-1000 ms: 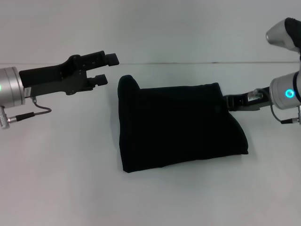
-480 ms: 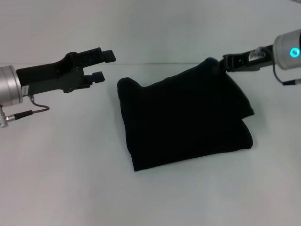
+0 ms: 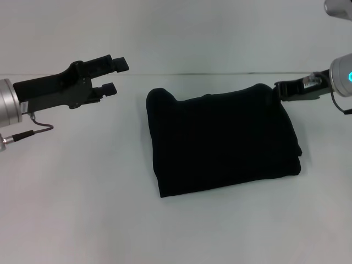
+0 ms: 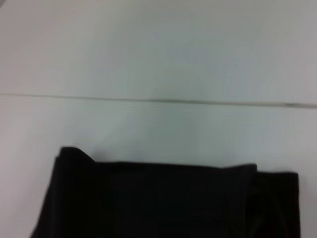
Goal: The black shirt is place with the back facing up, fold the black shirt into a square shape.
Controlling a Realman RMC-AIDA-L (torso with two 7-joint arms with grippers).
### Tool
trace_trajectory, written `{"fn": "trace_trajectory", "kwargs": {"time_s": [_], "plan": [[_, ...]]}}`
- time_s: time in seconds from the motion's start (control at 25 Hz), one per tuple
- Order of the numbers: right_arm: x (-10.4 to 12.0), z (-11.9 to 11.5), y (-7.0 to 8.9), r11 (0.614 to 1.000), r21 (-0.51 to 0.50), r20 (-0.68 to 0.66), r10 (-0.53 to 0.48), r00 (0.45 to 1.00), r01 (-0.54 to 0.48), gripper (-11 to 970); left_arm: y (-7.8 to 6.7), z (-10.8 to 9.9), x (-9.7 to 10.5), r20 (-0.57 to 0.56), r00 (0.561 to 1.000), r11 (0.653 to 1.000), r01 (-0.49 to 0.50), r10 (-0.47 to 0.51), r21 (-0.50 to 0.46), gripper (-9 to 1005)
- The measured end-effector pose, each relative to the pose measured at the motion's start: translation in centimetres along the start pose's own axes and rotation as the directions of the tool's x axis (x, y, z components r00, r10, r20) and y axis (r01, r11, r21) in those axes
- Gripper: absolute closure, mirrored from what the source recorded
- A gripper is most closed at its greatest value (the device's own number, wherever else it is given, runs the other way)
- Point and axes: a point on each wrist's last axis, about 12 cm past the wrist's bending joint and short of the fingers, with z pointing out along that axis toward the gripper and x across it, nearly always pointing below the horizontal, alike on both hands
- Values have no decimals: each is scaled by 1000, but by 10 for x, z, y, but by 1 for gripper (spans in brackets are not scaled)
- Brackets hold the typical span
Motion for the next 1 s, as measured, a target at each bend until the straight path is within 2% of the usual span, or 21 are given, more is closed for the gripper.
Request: {"fn": "trace_trajectory", "kwargs": {"time_s": [0.72, 1.0], "plan": [[20, 21, -12, 996, 86, -50, 7, 999, -3, 876, 0, 0, 0, 7, 1000, 1000, 6, -6, 3, 123], [20, 14, -15, 998, 58, -58, 32, 998, -29, 871, 1, 0, 1, 7, 1000, 1000, 6, -6, 3, 123]]}}
